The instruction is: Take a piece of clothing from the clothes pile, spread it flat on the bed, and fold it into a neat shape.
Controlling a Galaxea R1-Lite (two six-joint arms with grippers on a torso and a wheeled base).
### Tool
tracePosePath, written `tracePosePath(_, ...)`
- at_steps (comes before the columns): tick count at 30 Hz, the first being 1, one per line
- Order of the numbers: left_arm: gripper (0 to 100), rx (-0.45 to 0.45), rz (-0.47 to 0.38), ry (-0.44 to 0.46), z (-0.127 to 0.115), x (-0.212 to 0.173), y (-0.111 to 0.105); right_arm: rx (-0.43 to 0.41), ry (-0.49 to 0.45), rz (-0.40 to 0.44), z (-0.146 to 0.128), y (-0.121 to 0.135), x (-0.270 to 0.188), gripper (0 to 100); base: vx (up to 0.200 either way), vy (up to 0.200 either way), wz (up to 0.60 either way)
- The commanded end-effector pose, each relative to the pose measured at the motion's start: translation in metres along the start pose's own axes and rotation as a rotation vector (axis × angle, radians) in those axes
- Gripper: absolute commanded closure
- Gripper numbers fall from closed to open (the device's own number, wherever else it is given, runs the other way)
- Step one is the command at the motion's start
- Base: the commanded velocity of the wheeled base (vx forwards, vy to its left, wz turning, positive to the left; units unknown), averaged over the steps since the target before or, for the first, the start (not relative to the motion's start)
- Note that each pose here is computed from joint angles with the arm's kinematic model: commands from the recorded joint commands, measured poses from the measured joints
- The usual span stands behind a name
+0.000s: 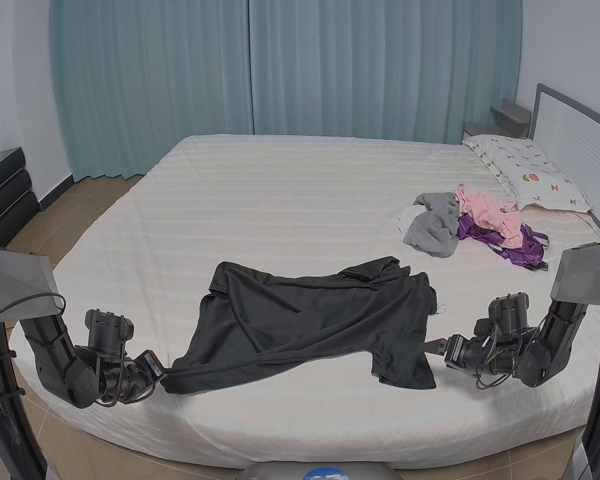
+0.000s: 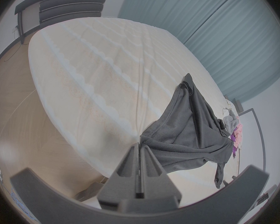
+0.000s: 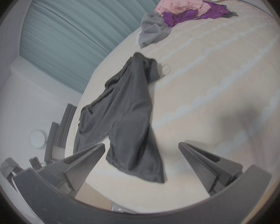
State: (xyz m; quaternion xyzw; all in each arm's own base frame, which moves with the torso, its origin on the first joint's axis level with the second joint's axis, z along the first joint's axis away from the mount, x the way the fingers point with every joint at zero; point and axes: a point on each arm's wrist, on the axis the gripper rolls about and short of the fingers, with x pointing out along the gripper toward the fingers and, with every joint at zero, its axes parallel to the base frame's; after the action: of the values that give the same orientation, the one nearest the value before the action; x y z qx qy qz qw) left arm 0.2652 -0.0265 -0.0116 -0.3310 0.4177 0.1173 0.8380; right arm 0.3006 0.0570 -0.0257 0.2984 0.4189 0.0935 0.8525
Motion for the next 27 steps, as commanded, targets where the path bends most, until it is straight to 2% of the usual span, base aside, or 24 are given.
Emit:
tracePosePath(1, 100, -0.001, -0.003, -0.004, 0.001, -0.001, 0.000, -0.021, 0.068, -0.005, -0.022, 0.000, -0.001, 0, 0.000, 0.000, 0.00)
tracePosePath(22, 100, 0.003, 0.026, -0.043, 0.004, -0.004, 0.001, -0.048, 0.102, -0.005, -0.033, 0.006, 0.007, 0, 0.000, 0.000, 0.00)
tracePosePath(23, 100, 0.003, 0.027, -0.042, 0.004, -0.004, 0.001, -0.049, 0.099, -0.010, -0.033, 0.006, 0.007, 100, 0.000, 0.000, 0.00)
tracePosePath(27, 100, 0.003, 0.029, -0.040, 0.004, -0.004, 0.001, -0.050, 0.085, -0.041, -0.034, 0.005, 0.005, 100, 0.000, 0.000, 0.00)
